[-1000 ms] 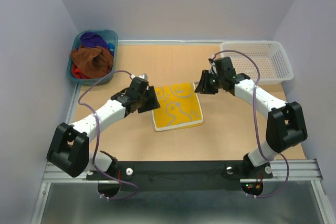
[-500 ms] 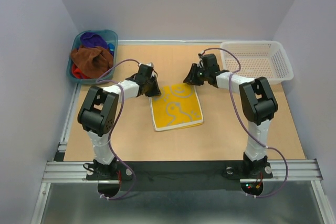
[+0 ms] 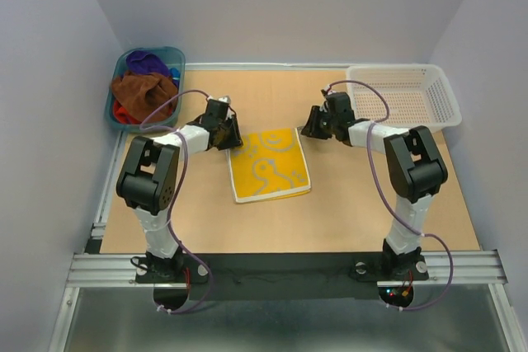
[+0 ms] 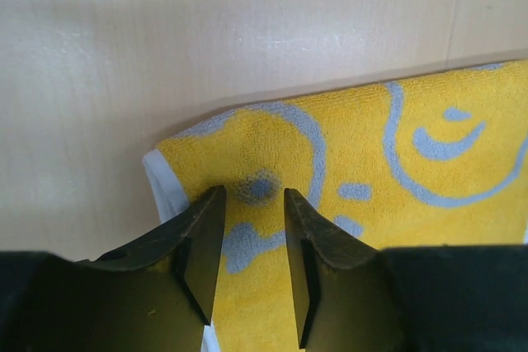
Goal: Fold and stack the towels
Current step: Fold the towel
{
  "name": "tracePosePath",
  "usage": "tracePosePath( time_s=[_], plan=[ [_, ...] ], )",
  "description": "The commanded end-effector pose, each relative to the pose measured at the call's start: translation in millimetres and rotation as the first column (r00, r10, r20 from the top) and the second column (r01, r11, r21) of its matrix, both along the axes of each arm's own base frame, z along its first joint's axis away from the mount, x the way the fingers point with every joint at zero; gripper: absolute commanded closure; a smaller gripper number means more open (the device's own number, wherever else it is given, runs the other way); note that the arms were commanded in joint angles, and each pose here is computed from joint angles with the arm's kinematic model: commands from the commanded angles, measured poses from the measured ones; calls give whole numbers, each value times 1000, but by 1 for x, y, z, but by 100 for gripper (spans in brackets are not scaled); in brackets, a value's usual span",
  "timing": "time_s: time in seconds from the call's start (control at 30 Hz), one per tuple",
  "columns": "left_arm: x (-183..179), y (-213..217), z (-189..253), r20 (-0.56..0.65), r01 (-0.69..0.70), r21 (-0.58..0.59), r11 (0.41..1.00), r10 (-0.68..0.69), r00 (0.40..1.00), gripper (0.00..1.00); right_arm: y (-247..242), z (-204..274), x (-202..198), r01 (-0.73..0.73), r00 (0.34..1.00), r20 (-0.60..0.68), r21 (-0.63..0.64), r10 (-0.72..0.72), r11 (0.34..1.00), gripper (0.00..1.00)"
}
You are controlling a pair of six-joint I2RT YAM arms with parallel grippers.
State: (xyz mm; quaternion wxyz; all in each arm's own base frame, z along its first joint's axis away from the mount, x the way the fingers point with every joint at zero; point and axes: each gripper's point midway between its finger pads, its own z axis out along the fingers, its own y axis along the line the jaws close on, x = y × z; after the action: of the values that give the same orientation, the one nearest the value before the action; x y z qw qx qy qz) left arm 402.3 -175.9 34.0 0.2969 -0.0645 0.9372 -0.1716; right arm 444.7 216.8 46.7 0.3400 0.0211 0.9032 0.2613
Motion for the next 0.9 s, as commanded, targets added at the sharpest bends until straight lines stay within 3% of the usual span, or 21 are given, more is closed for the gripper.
tracePosePath(
  time_s=[0.0,0.2,0.37,0.57,0.87],
  plan=[
    [12,16,45,110,19,84,996,-29,993,52,2,48,12,-120,981,145,-56,127,991,65],
    [5,23,53,133,11,104,994,-25,991,52,36,61,5,-274,943,171,-93,286,957,66],
    [2,27,29,81,7,133,991,-18,997,61,63,56,-9,-324,927,150,-144,344,935,67],
    [0,35,5,32,-9,184,983,4,999,67,69,20,-52,-344,935,18,-208,355,916,67],
    [-13,42,-13,-32,-33,213,977,40,999,73,35,-25,-141,-336,931,-234,-247,281,909,67]
  ],
)
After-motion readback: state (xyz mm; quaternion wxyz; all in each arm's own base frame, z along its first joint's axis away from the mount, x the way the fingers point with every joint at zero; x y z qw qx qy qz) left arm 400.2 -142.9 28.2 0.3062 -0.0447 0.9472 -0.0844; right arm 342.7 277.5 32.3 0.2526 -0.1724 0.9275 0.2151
